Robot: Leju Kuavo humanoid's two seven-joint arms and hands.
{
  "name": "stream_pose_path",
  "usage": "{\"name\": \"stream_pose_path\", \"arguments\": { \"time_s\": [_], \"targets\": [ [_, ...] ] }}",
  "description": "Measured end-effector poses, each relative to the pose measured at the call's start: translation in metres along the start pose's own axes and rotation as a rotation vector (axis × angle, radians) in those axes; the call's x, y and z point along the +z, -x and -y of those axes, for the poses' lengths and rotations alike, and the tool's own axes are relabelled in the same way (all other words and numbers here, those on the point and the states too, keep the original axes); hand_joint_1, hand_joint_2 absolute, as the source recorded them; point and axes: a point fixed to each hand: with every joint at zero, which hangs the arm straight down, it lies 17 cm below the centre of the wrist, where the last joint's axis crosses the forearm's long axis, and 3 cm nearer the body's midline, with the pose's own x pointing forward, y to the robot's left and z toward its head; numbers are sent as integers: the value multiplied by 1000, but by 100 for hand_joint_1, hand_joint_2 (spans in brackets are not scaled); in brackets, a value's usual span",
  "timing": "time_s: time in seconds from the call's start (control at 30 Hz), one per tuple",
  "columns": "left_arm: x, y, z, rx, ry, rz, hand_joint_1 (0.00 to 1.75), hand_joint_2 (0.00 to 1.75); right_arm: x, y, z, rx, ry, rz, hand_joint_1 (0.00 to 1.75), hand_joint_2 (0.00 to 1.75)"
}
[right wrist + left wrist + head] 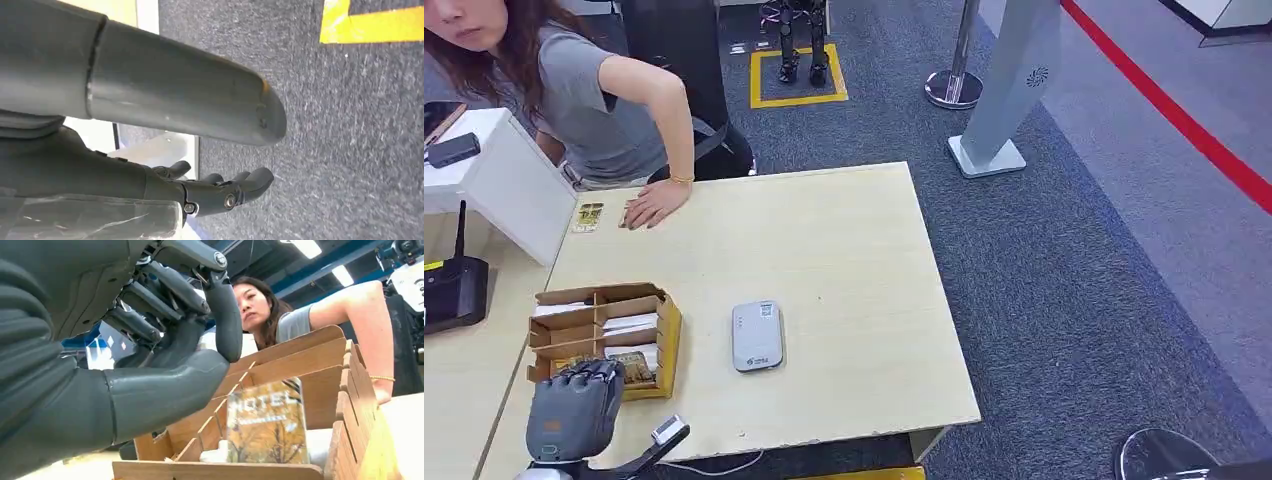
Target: Pass the card to the sensor for recognition and then transmit it.
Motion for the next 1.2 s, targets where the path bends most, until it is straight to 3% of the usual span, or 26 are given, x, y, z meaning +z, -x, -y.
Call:
{"name": "stream_pose_path", "arguments": {
  "time_s": [0.23,0.27,0.3,0.33,0.77,1.2],
  "targets": [
    [-1,0,-2,5,-4,1,175,175,-2,1,8,-3,23,2,0,0],
    [-2,0,-2,5,-4,1,140,175,-2,1,9,-3,24,3,0,0],
    [-2,0,-2,5,-4,1,17,175,-2,1,9,-3,24,3,0,0],
    [-2,0,-2,5,-5,1,0,175,-2,1,9,-3,25,3,0,0],
    [-8,-8,-34,-82,-124,49,0,175,-2,0,7,0,10,6,0,0],
    [-5,3,-24,-115,-60,19,0,175,-2,0,7,-3,11,8,0,0]
  ]
}}
